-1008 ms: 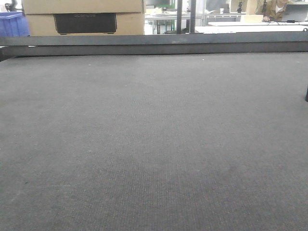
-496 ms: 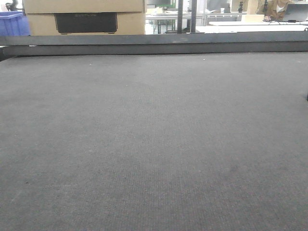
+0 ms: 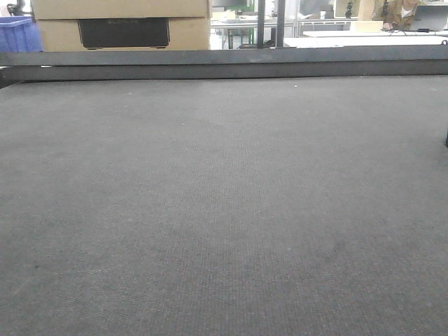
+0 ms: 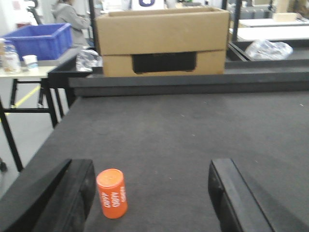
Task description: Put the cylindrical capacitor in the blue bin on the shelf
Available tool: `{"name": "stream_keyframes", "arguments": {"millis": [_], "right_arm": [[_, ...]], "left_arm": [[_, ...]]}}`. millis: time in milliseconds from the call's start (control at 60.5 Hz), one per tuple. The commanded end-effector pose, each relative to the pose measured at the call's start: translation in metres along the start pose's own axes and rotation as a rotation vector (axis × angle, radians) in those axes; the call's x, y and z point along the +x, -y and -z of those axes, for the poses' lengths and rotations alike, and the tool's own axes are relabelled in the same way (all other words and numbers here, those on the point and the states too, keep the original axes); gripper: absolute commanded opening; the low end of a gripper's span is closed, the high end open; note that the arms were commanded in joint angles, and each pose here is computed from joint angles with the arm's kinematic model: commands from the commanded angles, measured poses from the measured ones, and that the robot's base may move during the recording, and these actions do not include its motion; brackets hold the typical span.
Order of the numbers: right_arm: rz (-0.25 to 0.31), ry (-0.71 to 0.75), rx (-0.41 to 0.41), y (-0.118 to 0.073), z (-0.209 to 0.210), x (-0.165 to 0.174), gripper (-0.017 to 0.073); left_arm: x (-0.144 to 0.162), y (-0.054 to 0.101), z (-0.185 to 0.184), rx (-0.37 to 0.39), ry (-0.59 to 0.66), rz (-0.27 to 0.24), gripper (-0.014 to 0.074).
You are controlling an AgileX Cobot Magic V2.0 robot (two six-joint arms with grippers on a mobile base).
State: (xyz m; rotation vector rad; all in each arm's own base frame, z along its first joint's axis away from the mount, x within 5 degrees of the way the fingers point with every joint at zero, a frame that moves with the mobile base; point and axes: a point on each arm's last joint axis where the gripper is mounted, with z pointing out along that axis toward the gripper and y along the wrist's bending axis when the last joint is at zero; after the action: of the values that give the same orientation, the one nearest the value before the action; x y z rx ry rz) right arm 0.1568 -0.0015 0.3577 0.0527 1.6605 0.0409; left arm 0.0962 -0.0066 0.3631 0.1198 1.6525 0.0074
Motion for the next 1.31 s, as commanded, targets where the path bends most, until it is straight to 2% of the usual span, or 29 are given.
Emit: {"name": "stream_keyframes", "arguments": {"millis": [0, 50, 83, 149, 231, 330, 479, 644, 958, 1140, 1289], "right_arm": [[0.008, -0.011, 0.006, 0.001, -0.019, 0.003, 0.0426], [0.008, -0.041, 0.008, 0.001, -0.028, 0.008, 0.0544], [0.010, -0.059, 0.010, 0.002, -0.033, 0.011, 0.0576], [0.010, -0.112, 0.012, 0.002, -0.044, 0.020, 0.0570], [0.009, -0.175, 0.017, 0.003, -0.055, 0.034, 0.0570], [0.011, -0.220, 0.024, 0.005, -0.068, 0.053, 0.0570], [0.019, -0.210, 0.039, 0.009, -0.078, 0.086, 0.0570], [0.093, -0.122, 0.050, 0.012, -0.087, 0.119, 0.0570], [0.097, 0.008, 0.164, 0.039, -0.118, 0.145, 0.0570], [0.103, -0.042, 0.161, 0.042, -0.139, 0.165, 0.0570], [0.104, -0.025, 0.164, 0.045, -0.159, 0.176, 0.0570]], "left_arm": [[-0.005, 0.002, -0.002, 0.024, 0.026, 0.005, 0.0405], [-0.005, 0.003, -0.002, 0.029, 0.026, 0.004, 0.0405], [-0.005, 0.003, -0.002, 0.034, 0.027, 0.004, 0.0405], [-0.005, 0.004, -0.002, 0.041, 0.027, 0.003, 0.0405], [-0.005, 0.005, -0.002, 0.050, 0.027, 0.027, 0.0410], [-0.004, 0.005, -0.002, 0.058, 0.019, 0.049, 0.0487], [-0.003, 0.006, -0.002, 0.063, 0.005, 0.067, 0.0605], [-0.003, 0.007, -0.002, 0.072, 0.005, 0.092, 0.0603], [-0.003, 0.007, -0.002, 0.072, 0.005, 0.092, 0.0603], [-0.003, 0.006, -0.002, 0.066, 0.005, 0.075, 0.0603], [-0.003, 0.006, -0.002, 0.065, 0.005, 0.073, 0.0603]]}}
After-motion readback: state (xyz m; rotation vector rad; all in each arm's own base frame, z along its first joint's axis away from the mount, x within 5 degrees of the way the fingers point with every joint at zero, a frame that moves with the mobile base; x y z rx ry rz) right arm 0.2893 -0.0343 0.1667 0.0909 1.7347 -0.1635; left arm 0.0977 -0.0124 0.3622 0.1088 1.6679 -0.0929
